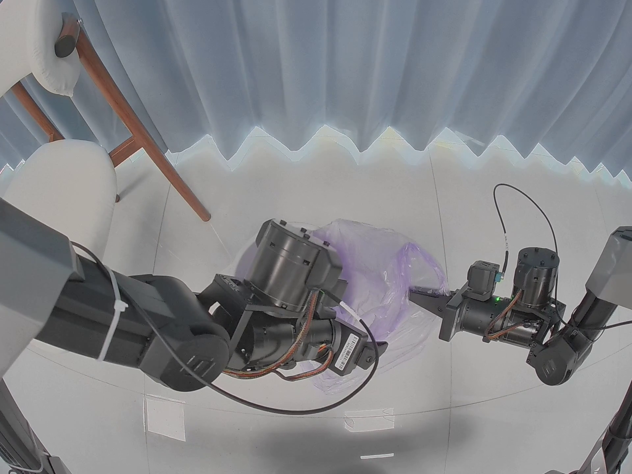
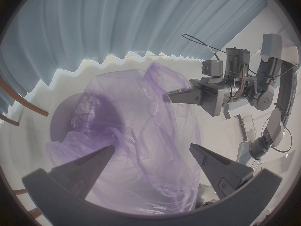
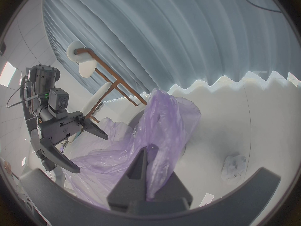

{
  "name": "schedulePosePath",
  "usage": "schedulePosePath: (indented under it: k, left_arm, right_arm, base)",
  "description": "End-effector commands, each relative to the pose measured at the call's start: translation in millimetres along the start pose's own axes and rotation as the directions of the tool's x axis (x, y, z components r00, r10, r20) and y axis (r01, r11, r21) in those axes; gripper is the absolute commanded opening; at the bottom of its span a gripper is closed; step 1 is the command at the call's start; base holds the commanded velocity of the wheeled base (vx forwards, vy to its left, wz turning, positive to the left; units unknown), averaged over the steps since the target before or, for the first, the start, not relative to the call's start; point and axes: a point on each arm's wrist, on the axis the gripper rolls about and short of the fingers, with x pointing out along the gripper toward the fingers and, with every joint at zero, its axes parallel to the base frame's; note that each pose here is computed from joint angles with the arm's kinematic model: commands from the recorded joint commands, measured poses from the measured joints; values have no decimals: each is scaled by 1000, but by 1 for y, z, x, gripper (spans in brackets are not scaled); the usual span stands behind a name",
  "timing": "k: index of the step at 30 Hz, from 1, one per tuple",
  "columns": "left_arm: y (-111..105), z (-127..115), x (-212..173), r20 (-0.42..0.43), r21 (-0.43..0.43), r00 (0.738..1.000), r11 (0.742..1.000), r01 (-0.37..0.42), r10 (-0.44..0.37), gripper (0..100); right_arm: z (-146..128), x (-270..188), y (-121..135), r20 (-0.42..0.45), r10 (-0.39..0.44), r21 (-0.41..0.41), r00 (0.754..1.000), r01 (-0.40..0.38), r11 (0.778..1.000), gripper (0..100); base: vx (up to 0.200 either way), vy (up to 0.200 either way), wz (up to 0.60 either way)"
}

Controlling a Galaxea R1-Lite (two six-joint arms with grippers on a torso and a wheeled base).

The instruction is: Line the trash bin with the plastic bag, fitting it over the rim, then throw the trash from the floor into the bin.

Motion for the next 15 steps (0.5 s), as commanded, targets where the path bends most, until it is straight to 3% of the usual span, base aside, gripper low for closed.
schedulePosePath:
  k: [1, 7, 8, 13, 15]
  left_arm:
    - [2, -2, 5, -14, -4, 1000, 1000, -7, 7, 100]
    - [-3, -9, 8, -39, 9, 999, 1000, 5, -5, 100]
    - [-4, -9, 8, -41, 9, 999, 1000, 6, -6, 0]
    - [-1, -11, 10, -48, 4, 999, 1000, 1, -1, 0]
    - [10, -4, 9, -24, -18, 999, 999, -29, 29, 0]
  right_arm:
    - [0, 1, 0, -1, 2, 1, 1000, -2, 1000, 0]
    - [-2, 2, -1, -5, 0, 3, 1000, 0, 1000, 0]
    - [-2, 2, -1, -5, 0, 3, 1000, 0, 1000, 0]
    - [1, 3, -2, 6, -1, -2, 1000, 1, 1000, 0]
    - [4, 2, -1, 17, 2, -9, 1000, -2, 1000, 0]
  base:
    - [0, 0, 0]
    - [0, 0, 0]
    - [0, 0, 0]
    - [0, 0, 0]
    - [0, 0, 0]
